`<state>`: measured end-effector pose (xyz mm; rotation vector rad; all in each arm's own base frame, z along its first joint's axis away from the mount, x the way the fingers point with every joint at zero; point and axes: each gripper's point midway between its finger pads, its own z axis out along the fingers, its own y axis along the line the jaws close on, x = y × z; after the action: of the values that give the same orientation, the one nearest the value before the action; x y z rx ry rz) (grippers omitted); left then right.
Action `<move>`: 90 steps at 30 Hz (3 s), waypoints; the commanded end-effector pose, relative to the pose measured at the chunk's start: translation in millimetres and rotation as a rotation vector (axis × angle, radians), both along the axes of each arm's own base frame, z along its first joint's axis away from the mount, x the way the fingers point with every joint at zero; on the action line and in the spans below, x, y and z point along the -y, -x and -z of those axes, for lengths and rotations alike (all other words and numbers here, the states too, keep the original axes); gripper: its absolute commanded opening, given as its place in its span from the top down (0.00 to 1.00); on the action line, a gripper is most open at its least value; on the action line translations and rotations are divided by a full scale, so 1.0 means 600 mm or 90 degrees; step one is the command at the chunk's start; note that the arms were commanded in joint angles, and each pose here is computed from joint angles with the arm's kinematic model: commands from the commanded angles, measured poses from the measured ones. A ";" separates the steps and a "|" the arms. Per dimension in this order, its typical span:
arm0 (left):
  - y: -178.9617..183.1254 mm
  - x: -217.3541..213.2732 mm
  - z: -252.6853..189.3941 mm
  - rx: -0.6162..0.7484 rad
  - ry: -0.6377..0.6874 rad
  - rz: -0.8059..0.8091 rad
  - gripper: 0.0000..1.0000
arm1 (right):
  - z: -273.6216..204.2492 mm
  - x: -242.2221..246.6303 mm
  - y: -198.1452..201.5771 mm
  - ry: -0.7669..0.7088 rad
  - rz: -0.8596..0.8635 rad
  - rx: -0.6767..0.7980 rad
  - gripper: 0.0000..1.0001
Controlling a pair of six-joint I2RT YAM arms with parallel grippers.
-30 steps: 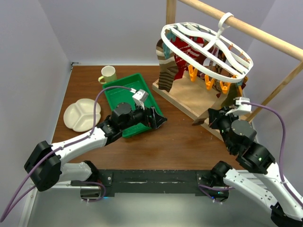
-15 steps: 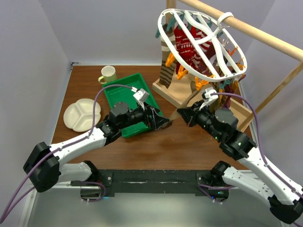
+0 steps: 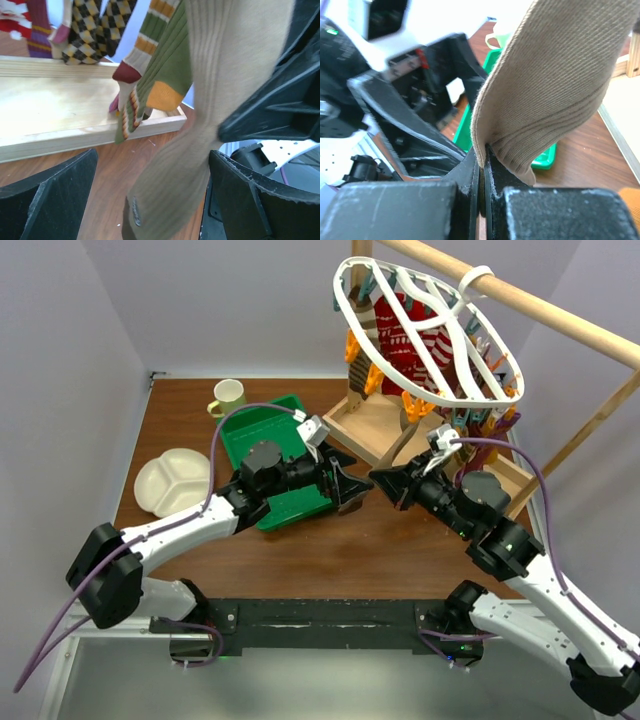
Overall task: Remove the socks clipped to the hanger
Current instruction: Remove the sock from the hanger.
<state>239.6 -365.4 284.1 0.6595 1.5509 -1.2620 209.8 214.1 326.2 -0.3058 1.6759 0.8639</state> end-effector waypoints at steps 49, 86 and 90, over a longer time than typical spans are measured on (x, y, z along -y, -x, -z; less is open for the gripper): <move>0.008 0.053 0.003 -0.038 0.004 0.014 1.00 | -0.140 0.161 -0.059 -0.122 0.348 0.159 0.44; 0.002 0.071 0.007 -0.051 -0.004 0.027 1.00 | -0.153 0.124 -0.069 -0.131 0.302 0.157 0.44; 0.003 0.072 0.005 -0.050 -0.005 0.028 1.00 | -0.146 0.126 -0.080 -0.125 0.323 0.156 0.44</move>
<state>237.4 -403.3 262.8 0.6396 1.6645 -1.3197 258.5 141.4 392.7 0.1086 1.4003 0.5523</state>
